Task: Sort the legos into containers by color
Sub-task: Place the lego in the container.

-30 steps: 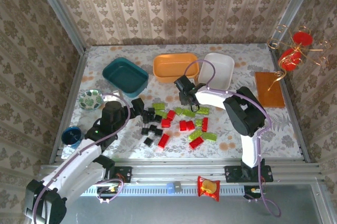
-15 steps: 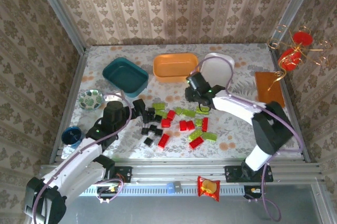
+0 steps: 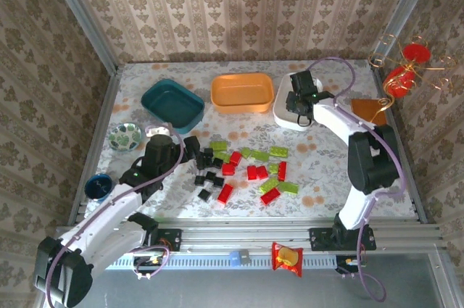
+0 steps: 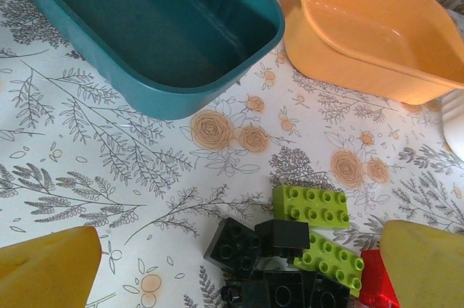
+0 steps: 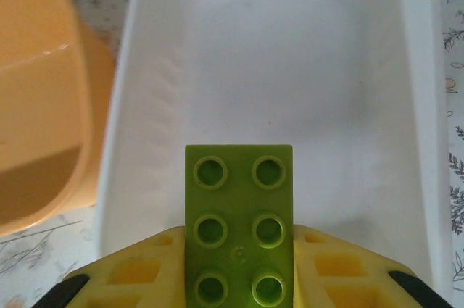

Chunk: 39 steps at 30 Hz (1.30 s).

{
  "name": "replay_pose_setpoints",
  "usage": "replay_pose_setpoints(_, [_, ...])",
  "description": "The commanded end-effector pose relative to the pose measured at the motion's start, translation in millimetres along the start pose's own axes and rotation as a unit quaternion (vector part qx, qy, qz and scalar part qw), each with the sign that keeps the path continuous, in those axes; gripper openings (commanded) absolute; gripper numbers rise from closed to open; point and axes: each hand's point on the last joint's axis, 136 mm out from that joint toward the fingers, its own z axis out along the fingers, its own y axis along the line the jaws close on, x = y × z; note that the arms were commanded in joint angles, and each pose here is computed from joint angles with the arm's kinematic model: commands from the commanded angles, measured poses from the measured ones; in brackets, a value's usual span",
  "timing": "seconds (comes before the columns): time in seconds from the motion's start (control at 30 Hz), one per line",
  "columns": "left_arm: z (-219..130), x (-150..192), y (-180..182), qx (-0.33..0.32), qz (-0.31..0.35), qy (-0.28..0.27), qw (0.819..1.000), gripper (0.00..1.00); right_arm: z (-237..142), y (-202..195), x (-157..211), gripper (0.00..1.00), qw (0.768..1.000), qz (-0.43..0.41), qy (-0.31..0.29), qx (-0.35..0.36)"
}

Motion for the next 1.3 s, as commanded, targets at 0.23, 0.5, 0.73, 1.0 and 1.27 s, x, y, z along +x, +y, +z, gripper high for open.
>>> replay_pose_setpoints(0.23, [-2.7,1.1,2.7,-0.017,0.023,0.015,0.999,0.97,8.9,-14.7,-16.9,0.62,0.999,0.026,0.017,0.018])
replay_pose_setpoints(0.5, [13.7,10.4,-21.4,0.019,0.052,0.071,0.996,0.98,-33.5,5.3,0.6,0.68,0.999,0.012,-0.003,-0.041])
replay_pose_setpoints(0.73, [35.4,37.7,-40.4,0.017,0.123,0.136,0.983,0.96,-49.8,6.1,45.3,0.69,0.999,-0.011,0.0,-0.047])
replay_pose_setpoints(1.0, [61.7,57.3,-42.5,-0.047,0.214,0.163,0.962,0.81,-56.6,-0.7,56.1,0.69,0.999,-0.004,0.0,-0.052])
replay_pose_setpoints(1.27, [84.5,68.7,-42.2,-0.06,0.222,0.183,0.956,0.71,-58.0,-2.5,56.9,0.69,0.999,-0.005,-0.002,-0.049])
